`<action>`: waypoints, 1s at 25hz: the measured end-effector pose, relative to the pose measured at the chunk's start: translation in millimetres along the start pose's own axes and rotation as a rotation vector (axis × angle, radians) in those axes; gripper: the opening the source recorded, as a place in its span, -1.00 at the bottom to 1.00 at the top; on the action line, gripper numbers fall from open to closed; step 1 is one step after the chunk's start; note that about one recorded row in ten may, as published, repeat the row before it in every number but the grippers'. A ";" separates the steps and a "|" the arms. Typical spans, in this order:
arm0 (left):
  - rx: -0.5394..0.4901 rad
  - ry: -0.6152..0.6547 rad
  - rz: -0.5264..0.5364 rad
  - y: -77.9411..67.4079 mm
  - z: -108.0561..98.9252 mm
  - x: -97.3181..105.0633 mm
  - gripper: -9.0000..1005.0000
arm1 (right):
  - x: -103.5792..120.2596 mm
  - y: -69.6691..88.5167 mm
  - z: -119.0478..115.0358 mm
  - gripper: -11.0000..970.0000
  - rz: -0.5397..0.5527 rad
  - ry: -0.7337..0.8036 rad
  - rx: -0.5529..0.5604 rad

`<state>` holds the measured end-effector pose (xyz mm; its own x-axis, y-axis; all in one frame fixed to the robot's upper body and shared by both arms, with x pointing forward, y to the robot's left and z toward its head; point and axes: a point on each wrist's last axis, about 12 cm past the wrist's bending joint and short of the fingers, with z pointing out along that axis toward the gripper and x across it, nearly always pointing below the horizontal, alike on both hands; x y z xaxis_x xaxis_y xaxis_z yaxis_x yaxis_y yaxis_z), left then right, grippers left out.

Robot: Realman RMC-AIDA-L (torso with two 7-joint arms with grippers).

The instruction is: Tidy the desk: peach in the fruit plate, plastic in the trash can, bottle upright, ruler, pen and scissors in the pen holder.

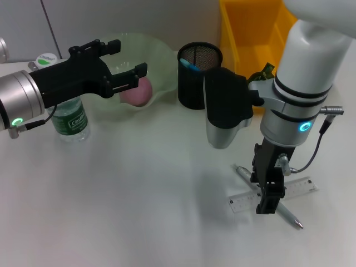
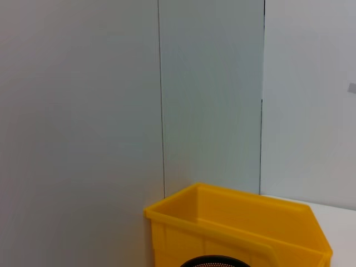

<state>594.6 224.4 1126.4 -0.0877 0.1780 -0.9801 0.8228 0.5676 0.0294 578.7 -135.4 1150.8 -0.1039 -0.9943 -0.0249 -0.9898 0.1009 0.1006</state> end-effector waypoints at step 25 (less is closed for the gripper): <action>0.003 0.000 0.003 -0.2 1.0 -0.8 0.60 | -13.0 -2.5 13.4 0.16 -0.052 0.009 0.014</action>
<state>595.1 223.4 1127.0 -0.0856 0.1793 -0.9801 0.8247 0.5648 0.0313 581.3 -122.2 1137.6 -0.0514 -0.9985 -0.0209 -0.9951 0.0494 0.0858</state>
